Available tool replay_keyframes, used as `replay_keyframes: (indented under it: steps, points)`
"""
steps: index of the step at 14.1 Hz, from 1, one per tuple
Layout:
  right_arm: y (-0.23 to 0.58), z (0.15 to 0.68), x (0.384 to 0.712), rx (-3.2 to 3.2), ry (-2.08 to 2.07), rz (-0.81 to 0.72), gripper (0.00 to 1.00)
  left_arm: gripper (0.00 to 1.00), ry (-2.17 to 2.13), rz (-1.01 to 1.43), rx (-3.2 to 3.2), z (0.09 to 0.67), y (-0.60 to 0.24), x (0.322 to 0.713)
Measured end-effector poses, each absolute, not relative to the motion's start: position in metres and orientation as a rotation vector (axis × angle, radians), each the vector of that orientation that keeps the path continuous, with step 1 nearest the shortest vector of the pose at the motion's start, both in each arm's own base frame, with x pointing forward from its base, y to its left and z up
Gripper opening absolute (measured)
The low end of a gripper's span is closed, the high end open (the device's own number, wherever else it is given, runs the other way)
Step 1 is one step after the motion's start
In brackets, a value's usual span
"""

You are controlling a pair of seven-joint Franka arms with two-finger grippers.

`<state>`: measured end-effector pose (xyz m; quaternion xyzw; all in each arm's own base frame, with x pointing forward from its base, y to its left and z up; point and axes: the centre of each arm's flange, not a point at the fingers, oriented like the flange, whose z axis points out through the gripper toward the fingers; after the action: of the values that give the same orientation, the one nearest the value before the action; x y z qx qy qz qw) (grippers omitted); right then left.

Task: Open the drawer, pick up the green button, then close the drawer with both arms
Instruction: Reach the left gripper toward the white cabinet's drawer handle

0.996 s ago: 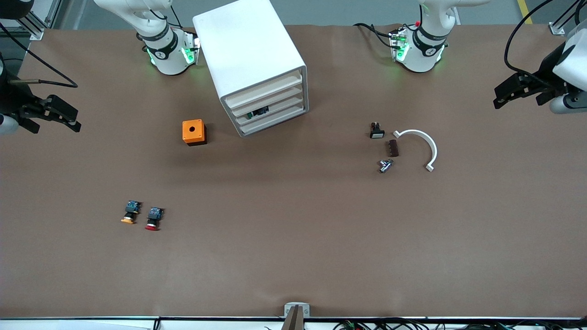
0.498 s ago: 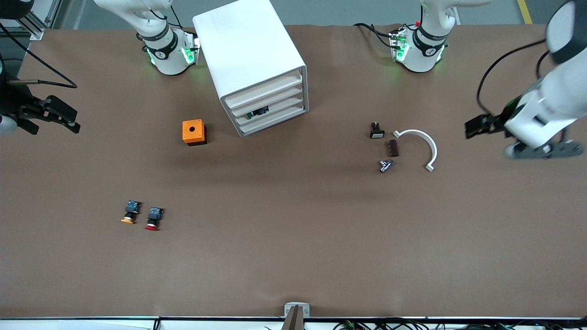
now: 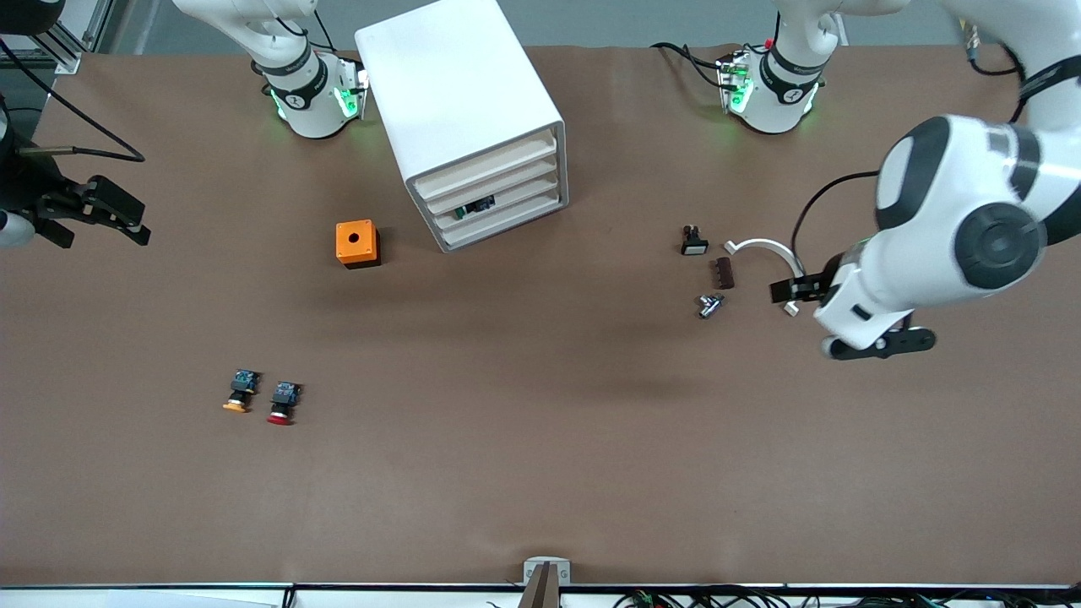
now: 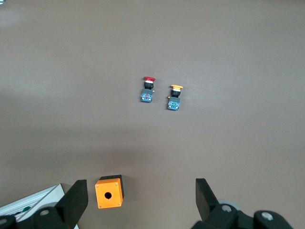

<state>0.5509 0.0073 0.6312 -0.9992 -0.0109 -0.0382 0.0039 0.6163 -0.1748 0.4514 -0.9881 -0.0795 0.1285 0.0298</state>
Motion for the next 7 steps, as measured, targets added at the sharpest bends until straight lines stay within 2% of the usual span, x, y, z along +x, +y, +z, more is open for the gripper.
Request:
replay_keyframes:
  steps: [7]
  points:
    - [0.007,0.611,0.564,-3.131,-0.09,-0.086,1.0,1.0,-0.644,0.455,-2.952,0.394,-0.305,0.592]
